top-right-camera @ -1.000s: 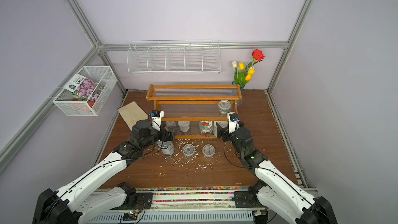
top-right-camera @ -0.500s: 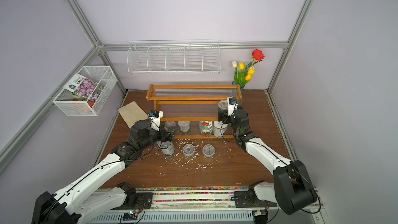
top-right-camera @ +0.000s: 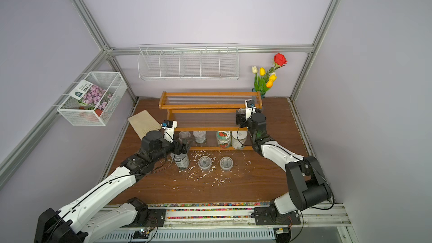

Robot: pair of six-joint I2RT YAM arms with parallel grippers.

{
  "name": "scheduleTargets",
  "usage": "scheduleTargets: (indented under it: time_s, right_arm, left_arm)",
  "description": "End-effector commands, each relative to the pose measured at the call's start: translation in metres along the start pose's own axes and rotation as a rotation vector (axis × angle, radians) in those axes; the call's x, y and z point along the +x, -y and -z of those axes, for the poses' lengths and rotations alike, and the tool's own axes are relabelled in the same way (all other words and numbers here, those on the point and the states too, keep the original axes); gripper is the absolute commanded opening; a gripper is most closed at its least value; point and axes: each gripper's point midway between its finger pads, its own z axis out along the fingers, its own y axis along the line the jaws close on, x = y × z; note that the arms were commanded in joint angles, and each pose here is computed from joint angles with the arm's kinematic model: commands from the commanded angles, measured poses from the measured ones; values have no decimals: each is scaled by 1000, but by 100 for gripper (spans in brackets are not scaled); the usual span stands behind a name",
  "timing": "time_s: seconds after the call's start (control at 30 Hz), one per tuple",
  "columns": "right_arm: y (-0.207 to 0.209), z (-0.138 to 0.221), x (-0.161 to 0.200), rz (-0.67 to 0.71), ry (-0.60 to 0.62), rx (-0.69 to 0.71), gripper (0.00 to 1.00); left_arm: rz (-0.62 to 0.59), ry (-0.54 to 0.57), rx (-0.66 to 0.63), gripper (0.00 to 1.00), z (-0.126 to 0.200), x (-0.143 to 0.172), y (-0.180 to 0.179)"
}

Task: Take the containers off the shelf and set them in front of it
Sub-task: 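Pick up a container from the shelf.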

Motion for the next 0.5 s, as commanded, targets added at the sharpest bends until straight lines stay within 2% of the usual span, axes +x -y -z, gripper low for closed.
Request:
scheduleTargets:
  time_s: [0.0,0.13,0.2,0.47]
  right_arm:
    - [0,-5,-15,11,48,-10,83]
    - [-4,-1,-13,22,44,-35,66]
    - [-7,4,-15,28,49,-50,61]
    - [-16,40,-17,24,53,-120,57]
  left_arm:
    - [12,58,43,97,4,-21,10]
    - [16,84,66,97,4,-26,15]
    - [23,97,81,97,4,-28,17]
    - [30,149,150,97,-1,-36,27]
